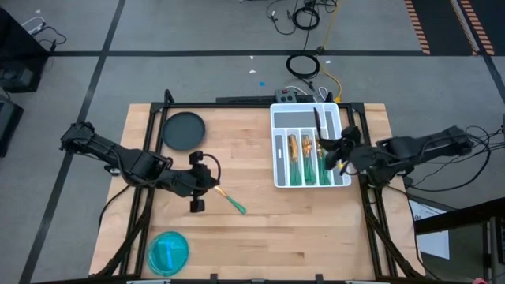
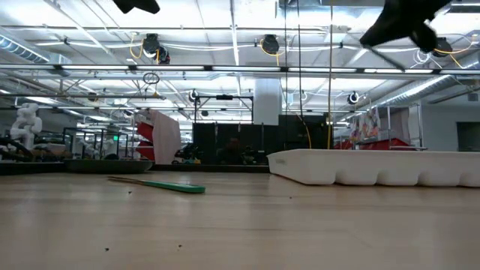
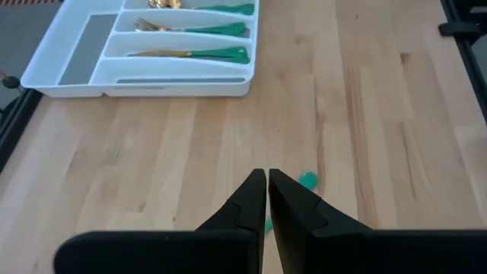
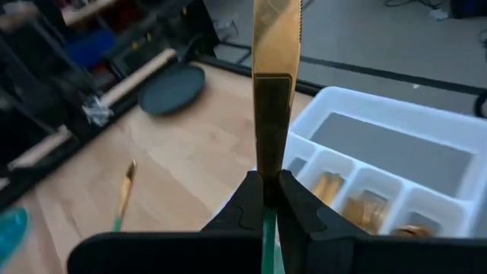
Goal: Sort silverware
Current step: Put the green knife into the white silverware organizer
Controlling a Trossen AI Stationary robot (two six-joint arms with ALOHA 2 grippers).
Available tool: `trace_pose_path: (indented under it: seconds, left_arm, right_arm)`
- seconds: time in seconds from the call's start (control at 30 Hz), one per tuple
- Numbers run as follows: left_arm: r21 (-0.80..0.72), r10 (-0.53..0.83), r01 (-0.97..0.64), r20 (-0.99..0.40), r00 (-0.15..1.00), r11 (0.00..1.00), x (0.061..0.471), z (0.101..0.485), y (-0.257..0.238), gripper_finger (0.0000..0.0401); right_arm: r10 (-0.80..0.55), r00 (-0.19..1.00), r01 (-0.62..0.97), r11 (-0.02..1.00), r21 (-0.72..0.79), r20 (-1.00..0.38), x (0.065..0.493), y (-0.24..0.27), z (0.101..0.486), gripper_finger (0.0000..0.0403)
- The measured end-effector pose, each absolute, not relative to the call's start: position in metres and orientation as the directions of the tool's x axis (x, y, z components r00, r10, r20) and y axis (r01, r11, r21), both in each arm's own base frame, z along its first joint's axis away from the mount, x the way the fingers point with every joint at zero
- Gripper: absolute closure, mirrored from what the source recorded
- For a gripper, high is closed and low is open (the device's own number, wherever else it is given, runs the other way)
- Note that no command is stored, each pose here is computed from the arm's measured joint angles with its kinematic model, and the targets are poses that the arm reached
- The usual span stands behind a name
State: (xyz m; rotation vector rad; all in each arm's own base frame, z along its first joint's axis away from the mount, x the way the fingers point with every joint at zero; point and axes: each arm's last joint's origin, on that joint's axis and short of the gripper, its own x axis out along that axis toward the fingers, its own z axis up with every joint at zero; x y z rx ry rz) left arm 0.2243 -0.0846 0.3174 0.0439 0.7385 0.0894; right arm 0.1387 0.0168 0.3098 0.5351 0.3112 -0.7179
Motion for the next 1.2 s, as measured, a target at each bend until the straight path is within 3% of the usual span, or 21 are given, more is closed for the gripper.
trace_pose_path:
  seconds: [0.27, 0.6, 1.0, 1.2]
  left_arm:
    - [0.048, 0.104, -0.097, -0.665, 0.74, 0.994, 0.225, 0.318, -0.084, 0.0373]
    - [0.037, 0.105, -0.107, -0.666, 0.738, 0.994, 0.225, 0.318, -0.084, 0.0373]
    - [0.041, 0.106, -0.107, -0.669, 0.735, 0.993, 0.224, 0.317, -0.084, 0.0373]
    - [0.041, 0.106, -0.106, -0.67, 0.735, 0.993, 0.224, 0.317, -0.084, 0.0373]
  right_arm:
    - [-0.564, 0.74, 0.668, 0.552, 0.5, -0.365, 0.175, 0.002, 0.269, 0.0402]
    - [-0.54, 0.678, 0.733, 0.45, 0.51, -0.499, 0.216, -0.02, 0.234, 0.0402]
    - [-0.501, 0.535, 0.843, 0.261, 0.471, -0.68, 0.239, -0.037, 0.183, 0.0403]
    - [-0.461, 0.486, 0.873, 0.222, 0.434, -0.742, 0.246, -0.036, 0.163, 0.0403]
